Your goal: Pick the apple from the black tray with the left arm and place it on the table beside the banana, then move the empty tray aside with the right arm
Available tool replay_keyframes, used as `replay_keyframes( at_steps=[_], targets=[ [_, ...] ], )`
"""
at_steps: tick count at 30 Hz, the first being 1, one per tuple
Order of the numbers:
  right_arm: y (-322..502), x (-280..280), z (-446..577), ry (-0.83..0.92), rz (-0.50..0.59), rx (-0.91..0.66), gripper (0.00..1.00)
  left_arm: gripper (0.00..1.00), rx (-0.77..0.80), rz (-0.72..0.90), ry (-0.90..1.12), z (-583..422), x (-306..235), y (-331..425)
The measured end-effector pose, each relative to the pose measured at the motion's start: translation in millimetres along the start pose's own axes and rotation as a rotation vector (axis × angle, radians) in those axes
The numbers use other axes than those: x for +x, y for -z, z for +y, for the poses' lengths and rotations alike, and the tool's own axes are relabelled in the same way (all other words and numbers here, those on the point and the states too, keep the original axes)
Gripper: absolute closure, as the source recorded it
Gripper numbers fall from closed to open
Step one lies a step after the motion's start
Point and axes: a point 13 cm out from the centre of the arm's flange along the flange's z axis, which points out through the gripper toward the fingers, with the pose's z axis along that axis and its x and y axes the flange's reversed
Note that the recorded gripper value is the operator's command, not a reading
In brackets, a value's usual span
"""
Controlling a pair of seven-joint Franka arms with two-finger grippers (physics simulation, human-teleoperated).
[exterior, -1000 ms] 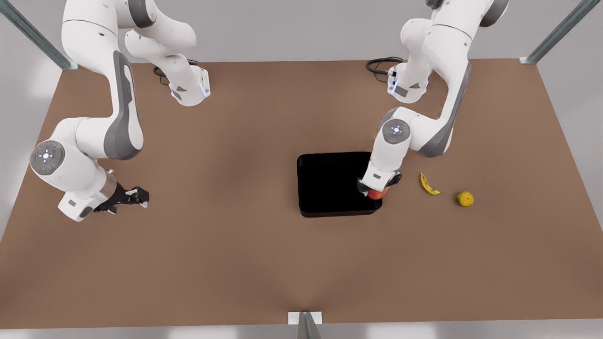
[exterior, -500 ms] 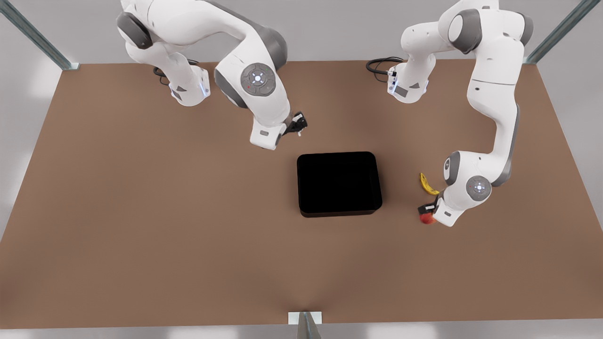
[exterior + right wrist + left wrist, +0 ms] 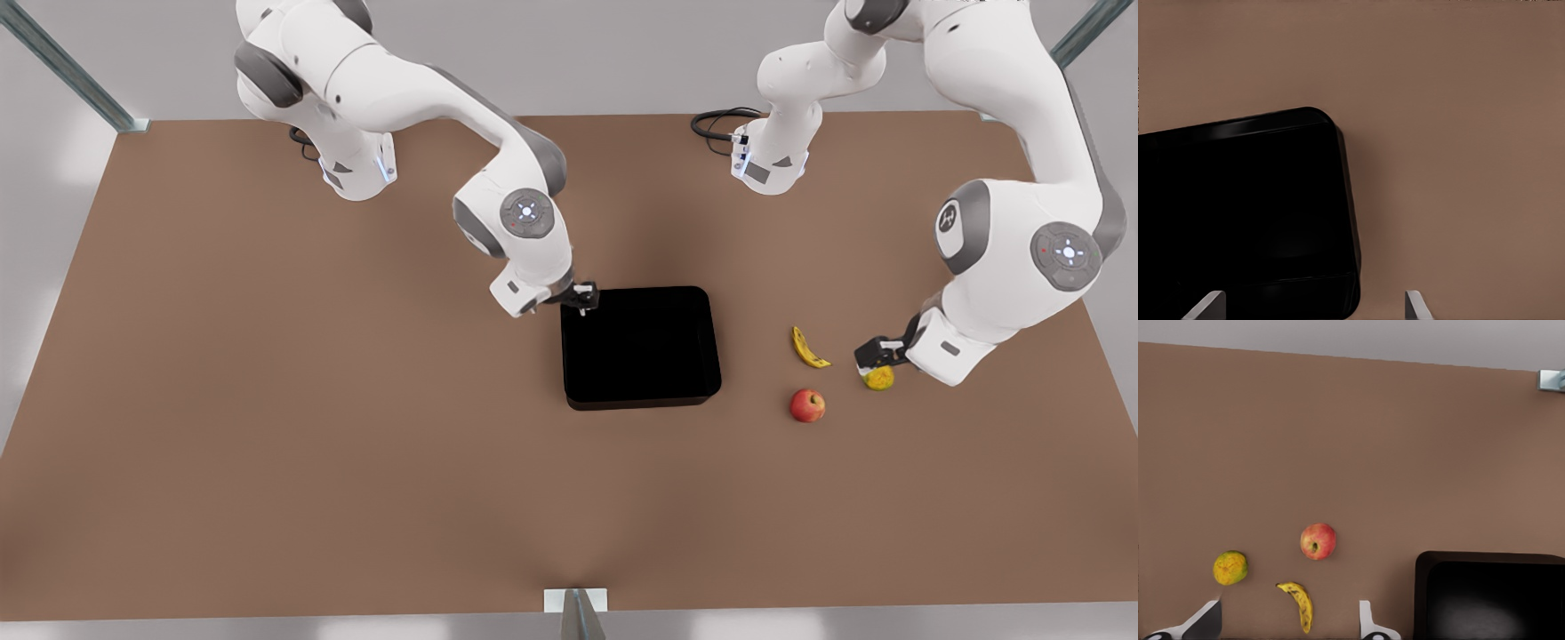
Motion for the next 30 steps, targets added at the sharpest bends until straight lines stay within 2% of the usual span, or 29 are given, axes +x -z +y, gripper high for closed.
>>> replay_keyframes(
  at_steps=[9,16,30],
  targets=[
    [-60.0,-23.0,2.7,-0.057,-0.102,-0.023,0.0,0.0,0.002,0.05,-0.051,10.5,-0.8,-6.9],
    [-123.9,-14.3,-2.8,-0.048,-0.11,-0.02,0.0,0.0,0.0,0.064,-0.08,12.1,2.2,-8.2],
    [-179.8,-4.6,-10.8,-0.013,-0.134,-0.021,0.0,0.0,0.001,0.074,-0.021,1.0,5.5,-9.8]
  ],
)
